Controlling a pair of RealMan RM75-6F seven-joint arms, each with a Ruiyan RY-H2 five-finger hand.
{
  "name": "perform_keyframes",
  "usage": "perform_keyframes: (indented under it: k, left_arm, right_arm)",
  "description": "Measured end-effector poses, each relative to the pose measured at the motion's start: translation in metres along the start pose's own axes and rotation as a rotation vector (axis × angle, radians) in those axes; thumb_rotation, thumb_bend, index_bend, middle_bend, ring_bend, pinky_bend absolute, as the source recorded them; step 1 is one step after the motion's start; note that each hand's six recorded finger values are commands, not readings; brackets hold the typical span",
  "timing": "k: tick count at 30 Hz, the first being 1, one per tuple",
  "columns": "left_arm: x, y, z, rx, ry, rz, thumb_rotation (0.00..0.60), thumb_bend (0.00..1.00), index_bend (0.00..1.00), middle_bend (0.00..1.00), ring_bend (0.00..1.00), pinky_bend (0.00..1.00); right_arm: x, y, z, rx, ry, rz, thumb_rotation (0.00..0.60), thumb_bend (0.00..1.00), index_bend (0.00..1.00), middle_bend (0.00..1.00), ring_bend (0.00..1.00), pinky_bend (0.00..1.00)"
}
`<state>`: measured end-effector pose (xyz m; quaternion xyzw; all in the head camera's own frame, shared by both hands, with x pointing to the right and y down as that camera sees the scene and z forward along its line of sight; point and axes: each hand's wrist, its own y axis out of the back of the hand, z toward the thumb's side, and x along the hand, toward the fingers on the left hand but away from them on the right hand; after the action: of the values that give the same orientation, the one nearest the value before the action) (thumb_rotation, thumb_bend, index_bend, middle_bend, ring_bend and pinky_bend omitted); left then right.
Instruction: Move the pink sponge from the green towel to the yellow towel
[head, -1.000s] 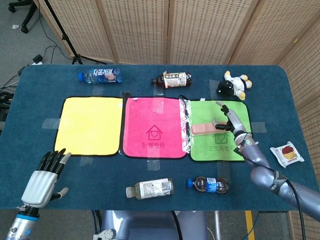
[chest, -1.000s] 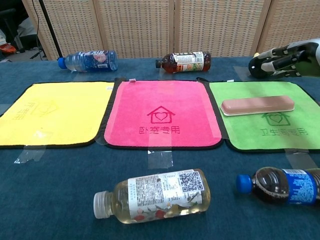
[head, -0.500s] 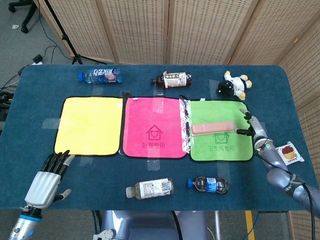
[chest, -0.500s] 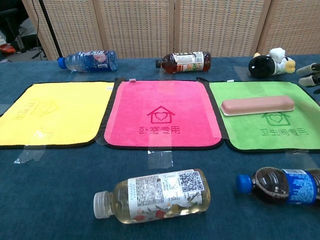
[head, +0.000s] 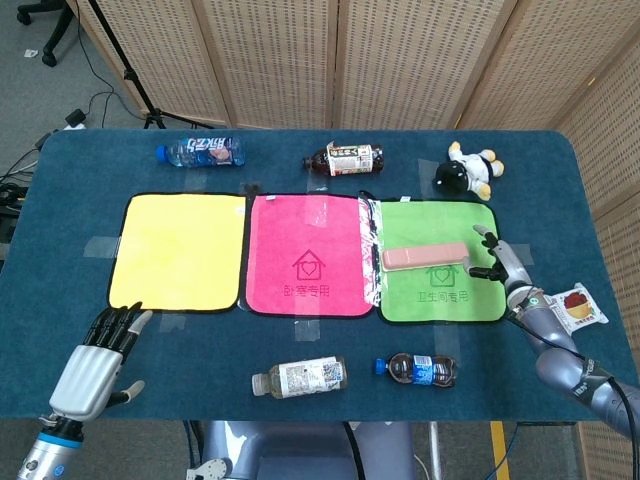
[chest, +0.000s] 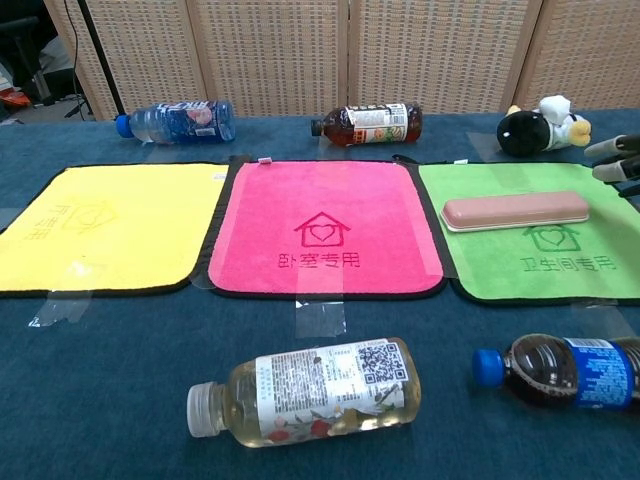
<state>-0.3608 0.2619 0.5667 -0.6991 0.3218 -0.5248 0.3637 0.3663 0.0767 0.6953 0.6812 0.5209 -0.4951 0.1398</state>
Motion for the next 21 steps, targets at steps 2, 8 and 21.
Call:
perform_keyframes:
  k: [2,8,21]
  left_arm:
    - [-0.001,0.0,0.0,-0.001,0.0,-0.001,0.6,0.13,0.0,0.0,0.0,0.02]
    - [-0.002,-0.001,0.002,-0.002,-0.004,-0.008,0.6,0.14,0.0,0.0,0.0,0.02]
    - [-0.002,-0.001,0.003,-0.003,-0.007,-0.007,0.6,0.13,0.0,0.0,0.0,0.02]
  right_arm:
    - [-0.001,-0.001,-0.002,0.001,-0.005,0.003,0.6,0.57,0.0,0.0,0.0,0.0]
    - [-0.004,-0.005,-0.009,0.002,-0.021,0.017,0.6,0.57,0.0,0.0,0.0,0.0]
    - [0.001,-0.017,-0.006,0.005,-0.009,0.054,0.6,0.57,0.0,0.0,0.0,0.0]
